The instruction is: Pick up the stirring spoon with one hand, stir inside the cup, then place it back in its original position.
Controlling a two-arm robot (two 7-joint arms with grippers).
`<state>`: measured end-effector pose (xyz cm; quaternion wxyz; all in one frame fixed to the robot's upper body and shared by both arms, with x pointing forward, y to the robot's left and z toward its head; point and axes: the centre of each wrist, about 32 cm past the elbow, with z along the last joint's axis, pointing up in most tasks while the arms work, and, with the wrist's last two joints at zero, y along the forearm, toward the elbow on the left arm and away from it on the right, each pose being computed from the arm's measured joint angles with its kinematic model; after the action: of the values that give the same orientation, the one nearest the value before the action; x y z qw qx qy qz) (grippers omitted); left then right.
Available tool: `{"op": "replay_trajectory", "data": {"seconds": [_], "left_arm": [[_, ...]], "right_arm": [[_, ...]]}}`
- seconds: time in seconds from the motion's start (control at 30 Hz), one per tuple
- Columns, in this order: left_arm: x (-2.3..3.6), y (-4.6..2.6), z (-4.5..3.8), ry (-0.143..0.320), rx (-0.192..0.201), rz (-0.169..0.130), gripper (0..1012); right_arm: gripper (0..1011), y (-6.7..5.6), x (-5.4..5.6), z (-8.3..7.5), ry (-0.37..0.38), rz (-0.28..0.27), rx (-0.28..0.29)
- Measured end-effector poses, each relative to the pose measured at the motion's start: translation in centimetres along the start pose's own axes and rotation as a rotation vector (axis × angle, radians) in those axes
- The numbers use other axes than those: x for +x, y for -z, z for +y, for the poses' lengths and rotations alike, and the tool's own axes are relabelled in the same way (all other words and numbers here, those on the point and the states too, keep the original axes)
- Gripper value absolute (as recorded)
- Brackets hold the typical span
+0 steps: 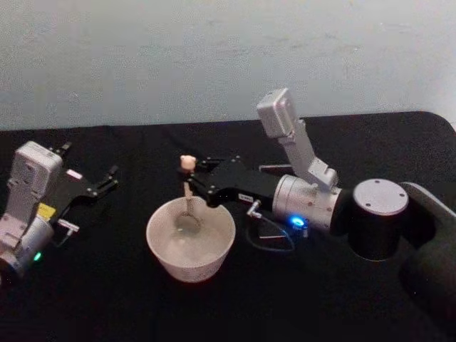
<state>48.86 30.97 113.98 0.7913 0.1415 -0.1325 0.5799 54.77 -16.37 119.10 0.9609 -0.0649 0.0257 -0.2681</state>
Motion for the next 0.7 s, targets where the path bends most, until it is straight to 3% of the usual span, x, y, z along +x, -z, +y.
{"op": "replay_trajectory", "data": {"seconds": [0.3,0.7], "left_arm": [[0.00,0.00,0.00,0.000,0.000,0.000,1001],[0.00,0.00,0.00,0.000,0.000,0.000,1001]], "right_arm": [[211,0.4,0.3,-1.8,0.010,-0.012,-0.009],[211,0.6,-1.0,-3.9,-0.051,0.002,-0.008]]}}
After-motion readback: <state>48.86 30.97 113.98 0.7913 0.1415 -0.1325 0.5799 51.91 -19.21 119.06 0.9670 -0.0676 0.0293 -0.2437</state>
